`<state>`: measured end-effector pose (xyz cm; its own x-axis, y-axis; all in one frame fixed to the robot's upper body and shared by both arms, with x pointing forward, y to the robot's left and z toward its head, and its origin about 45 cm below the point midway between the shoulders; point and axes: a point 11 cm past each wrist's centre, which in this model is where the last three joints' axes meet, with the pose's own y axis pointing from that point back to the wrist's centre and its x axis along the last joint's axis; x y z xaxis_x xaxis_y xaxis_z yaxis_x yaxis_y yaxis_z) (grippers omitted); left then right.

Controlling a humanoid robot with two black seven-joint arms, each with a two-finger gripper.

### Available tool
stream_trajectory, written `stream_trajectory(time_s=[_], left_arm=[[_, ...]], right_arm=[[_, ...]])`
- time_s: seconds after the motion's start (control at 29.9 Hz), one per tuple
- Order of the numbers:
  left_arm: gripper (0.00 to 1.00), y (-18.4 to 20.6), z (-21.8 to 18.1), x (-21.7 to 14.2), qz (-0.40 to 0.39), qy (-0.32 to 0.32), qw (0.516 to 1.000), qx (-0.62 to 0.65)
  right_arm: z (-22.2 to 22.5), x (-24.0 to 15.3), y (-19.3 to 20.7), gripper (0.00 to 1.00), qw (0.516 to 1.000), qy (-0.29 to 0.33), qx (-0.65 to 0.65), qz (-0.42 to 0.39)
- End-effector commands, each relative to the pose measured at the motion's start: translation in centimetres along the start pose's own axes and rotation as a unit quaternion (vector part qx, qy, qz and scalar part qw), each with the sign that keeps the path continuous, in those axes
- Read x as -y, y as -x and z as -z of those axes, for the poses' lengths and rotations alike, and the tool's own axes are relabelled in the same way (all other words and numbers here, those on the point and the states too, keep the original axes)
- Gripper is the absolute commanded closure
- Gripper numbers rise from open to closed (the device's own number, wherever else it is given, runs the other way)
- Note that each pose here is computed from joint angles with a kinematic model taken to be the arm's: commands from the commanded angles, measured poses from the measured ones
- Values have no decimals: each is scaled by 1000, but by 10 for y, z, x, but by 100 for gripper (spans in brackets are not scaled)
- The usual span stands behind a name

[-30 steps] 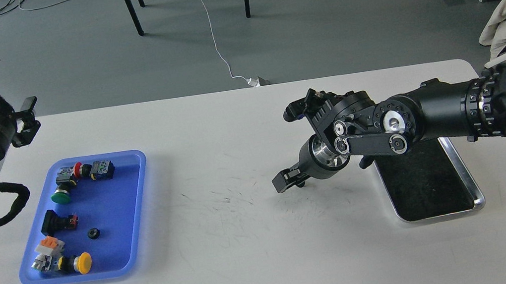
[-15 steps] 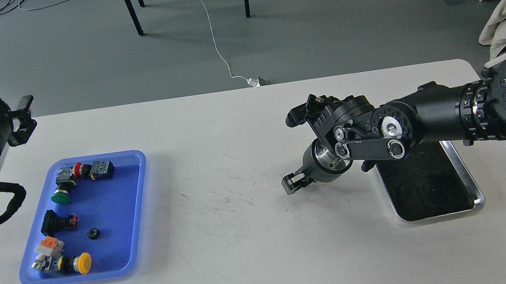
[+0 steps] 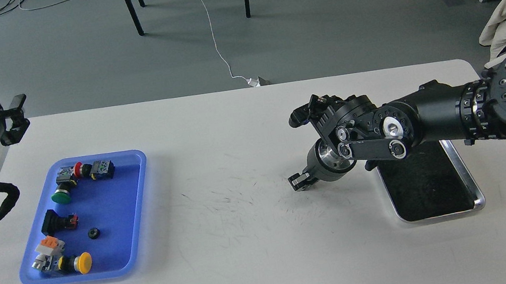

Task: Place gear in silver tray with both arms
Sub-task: 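Lower the right gripper onto the black gear and grasp it, then carry the gear with the right gripper into the silver tray and release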

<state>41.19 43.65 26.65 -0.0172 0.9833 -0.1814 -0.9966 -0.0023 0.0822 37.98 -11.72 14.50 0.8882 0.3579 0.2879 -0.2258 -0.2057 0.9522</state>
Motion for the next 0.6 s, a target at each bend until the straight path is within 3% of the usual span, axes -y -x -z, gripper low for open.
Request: stream_trajectory(time_s=[0.0,0.3,0.57], left_arm=[[2,0,0,0,0,0,1000,0],[2,0,0,0,0,0,1000,0],[2,3,2,1,2,0,1000,-2]], right_arm=[[1,-4,-5,89,1000,-1,-3,-5],[-18,-42,-25,91,1000,2,7,-30],[-108,-104,0,91,994,19,91,-51]])
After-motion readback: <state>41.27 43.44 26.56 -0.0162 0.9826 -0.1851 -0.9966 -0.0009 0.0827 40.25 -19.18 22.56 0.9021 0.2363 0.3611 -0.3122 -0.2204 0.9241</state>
